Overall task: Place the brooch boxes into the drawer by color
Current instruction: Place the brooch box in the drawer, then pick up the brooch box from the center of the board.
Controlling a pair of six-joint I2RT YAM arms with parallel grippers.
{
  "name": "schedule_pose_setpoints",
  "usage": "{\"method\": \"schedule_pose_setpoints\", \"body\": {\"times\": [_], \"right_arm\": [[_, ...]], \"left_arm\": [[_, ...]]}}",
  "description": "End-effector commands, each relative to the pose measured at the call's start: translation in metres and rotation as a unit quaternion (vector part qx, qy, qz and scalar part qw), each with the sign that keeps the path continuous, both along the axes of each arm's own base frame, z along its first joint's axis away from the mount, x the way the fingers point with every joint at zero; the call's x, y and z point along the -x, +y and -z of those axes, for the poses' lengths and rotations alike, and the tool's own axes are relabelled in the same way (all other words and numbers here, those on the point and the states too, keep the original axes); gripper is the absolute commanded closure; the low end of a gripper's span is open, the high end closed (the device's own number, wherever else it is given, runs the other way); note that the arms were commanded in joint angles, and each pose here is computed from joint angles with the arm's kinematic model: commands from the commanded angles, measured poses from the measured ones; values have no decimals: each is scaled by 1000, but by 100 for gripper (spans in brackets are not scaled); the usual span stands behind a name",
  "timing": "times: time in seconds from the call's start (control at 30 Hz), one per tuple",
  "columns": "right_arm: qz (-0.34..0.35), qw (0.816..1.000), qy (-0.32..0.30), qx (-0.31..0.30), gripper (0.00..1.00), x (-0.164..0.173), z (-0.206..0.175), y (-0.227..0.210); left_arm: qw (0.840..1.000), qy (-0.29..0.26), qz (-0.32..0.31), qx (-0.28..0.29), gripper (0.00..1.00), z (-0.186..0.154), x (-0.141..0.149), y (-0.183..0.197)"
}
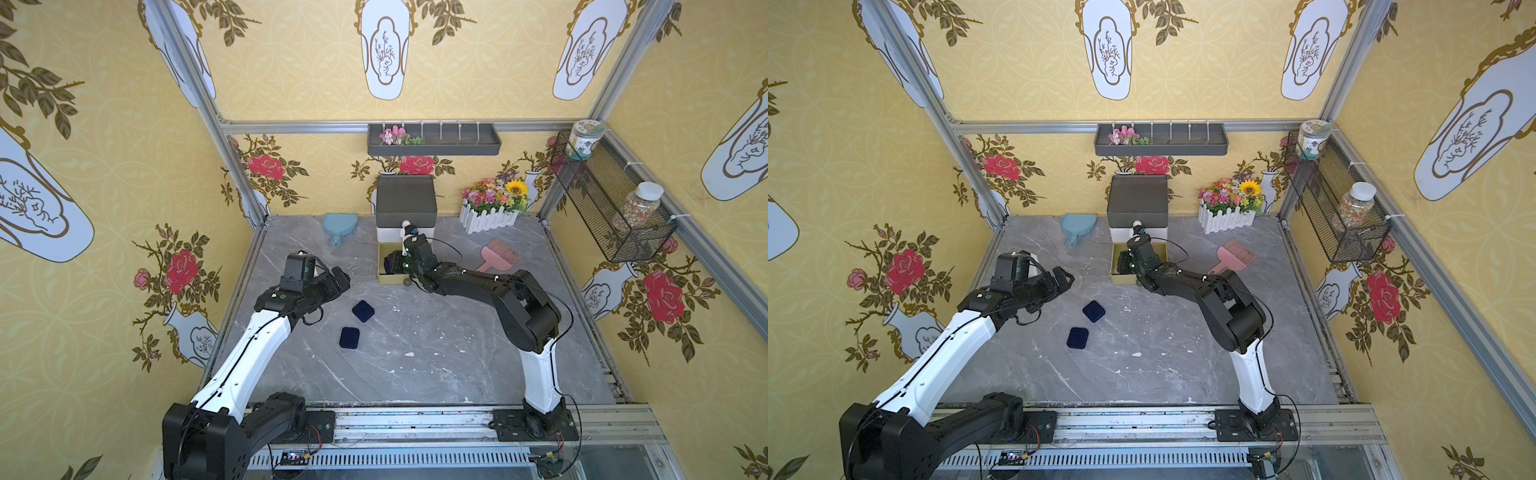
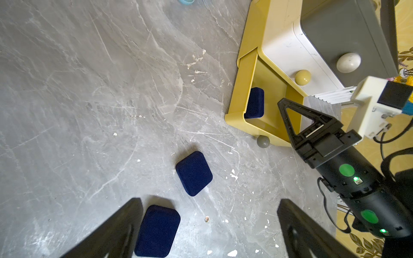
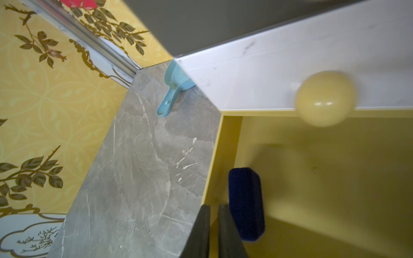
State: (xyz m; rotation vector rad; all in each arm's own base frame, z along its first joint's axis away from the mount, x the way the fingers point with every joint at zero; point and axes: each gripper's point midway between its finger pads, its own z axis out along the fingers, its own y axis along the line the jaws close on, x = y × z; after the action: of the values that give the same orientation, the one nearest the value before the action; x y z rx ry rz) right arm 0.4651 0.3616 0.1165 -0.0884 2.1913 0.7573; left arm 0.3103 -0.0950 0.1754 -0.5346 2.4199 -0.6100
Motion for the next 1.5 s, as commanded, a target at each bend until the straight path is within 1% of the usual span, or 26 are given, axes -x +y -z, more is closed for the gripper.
{"method": "schedule_pose_setpoints", "body": {"times": [0.0,0.23,0.37,0.6,0.77,0.83,0.9,1.0,1.1,1.2,1.27,1.37,1.47], "right_arm": [[-8,1000,7,23,100,1,10,1],[11,998,25,50,100,-5,25,0],[11,997,40,65,100,-8,35,0],[39,993,64,86,100,-9,55,-24],[57,992,63,97,100,-12,58,-39],[59,992,57,95,98,-14,53,-41],[58,993,49,94,91,-16,47,-41],[51,995,25,85,74,-15,28,-39],[56,995,-1,78,63,-10,3,-38],[62,995,-33,73,54,3,-26,-38],[65,994,-53,72,49,13,-45,-39],[71,993,-74,66,44,27,-68,-47],[77,993,-77,55,40,41,-78,-59]], "left_arm": [[1000,-8,7,4,0,-5,-2,-3],[1000,-6,5,-1,0,-6,-1,-1],[1000,-5,6,-1,0,-5,-1,-1],[1000,-1,8,-5,0,-2,-1,-1],[1000,2,8,-6,0,1,-1,0],[1000,5,8,-5,0,2,0,-1],[1000,11,8,-7,0,6,2,0],[999,30,8,-11,0,14,5,1],[999,43,9,-15,0,21,7,1],[998,63,11,-22,0,31,8,2],[996,79,19,-30,0,39,11,2],[994,99,30,-41,0,51,17,2],[989,128,42,-56,0,67,24,-2]]}}
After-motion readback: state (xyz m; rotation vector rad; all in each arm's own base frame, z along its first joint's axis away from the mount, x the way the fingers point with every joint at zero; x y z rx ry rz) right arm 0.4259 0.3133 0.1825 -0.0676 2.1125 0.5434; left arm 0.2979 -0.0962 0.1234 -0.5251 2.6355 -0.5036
